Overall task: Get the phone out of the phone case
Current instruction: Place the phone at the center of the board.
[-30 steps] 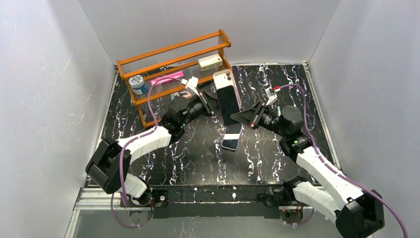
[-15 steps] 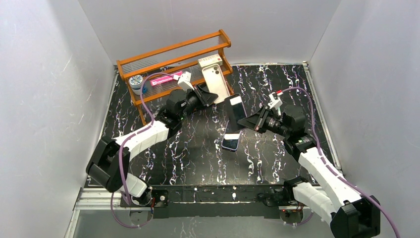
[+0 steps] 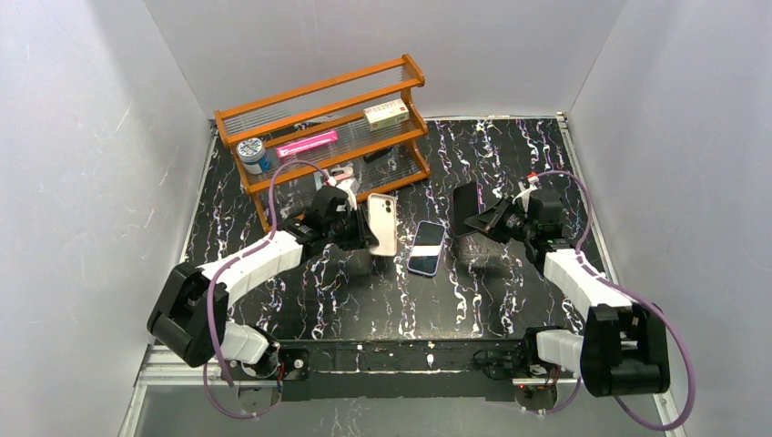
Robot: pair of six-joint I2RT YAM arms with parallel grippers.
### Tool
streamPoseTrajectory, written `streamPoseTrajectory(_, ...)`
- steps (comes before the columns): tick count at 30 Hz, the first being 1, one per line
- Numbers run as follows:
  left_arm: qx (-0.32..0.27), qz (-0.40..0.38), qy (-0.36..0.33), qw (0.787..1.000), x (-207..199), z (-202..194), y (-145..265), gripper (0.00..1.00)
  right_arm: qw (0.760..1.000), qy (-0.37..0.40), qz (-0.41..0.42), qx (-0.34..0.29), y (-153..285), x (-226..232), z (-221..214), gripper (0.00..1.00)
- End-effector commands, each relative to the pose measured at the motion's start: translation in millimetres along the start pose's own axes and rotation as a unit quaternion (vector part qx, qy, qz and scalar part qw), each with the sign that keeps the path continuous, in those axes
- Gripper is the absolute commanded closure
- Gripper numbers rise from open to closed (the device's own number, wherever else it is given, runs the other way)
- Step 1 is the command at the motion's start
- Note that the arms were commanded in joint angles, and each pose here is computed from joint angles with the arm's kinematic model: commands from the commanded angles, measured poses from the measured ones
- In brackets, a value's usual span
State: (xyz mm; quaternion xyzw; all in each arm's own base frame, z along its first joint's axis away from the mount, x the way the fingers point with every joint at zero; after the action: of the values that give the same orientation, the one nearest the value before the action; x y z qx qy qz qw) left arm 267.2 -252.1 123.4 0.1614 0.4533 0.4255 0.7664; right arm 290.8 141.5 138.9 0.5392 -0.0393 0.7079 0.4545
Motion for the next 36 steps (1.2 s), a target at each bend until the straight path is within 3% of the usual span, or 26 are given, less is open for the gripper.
streamPoseTrajectory(1,0.072,0.004,-0.001,0.997,10.9,-32.3,0.7,1.0,0.998,0.053,-0.007,-0.031,-10.2,-11.0,24.9,0.99)
streamPoseTrajectory(16,0.127,0.065,0.004,0.99,49.5,-63.6,-20.5,1.0,0.992,-0.024,-0.091,0.08,-35.6,-73.7,-11.8,0.97)
streamPoseTrajectory(24,0.121,0.112,0.015,0.986,69.8,-67.5,-12.0,0.92,0.984,-0.023,-0.155,0.079,-30.4,-97.5,-15.5,0.62)
streamPoseTrajectory(36,0.098,0.141,0.03,0.985,81.9,-66.4,-0.9,0.79,0.975,0.004,-0.212,0.069,-16.9,-110.1,-9.2,0.41)
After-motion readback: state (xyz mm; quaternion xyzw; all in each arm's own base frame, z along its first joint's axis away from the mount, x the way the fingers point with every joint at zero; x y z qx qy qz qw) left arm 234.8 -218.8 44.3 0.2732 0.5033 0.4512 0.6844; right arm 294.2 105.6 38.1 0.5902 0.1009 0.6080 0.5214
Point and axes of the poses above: each gripper's point midway between its finger pads, its own y axis back along the fingers, its own x axis along the line the jaws close on, z = x × y, the point moved 1 cm from there along y, back along the fingers, and after that the axes turned 1 degree about -y, right-handed, at the moved point
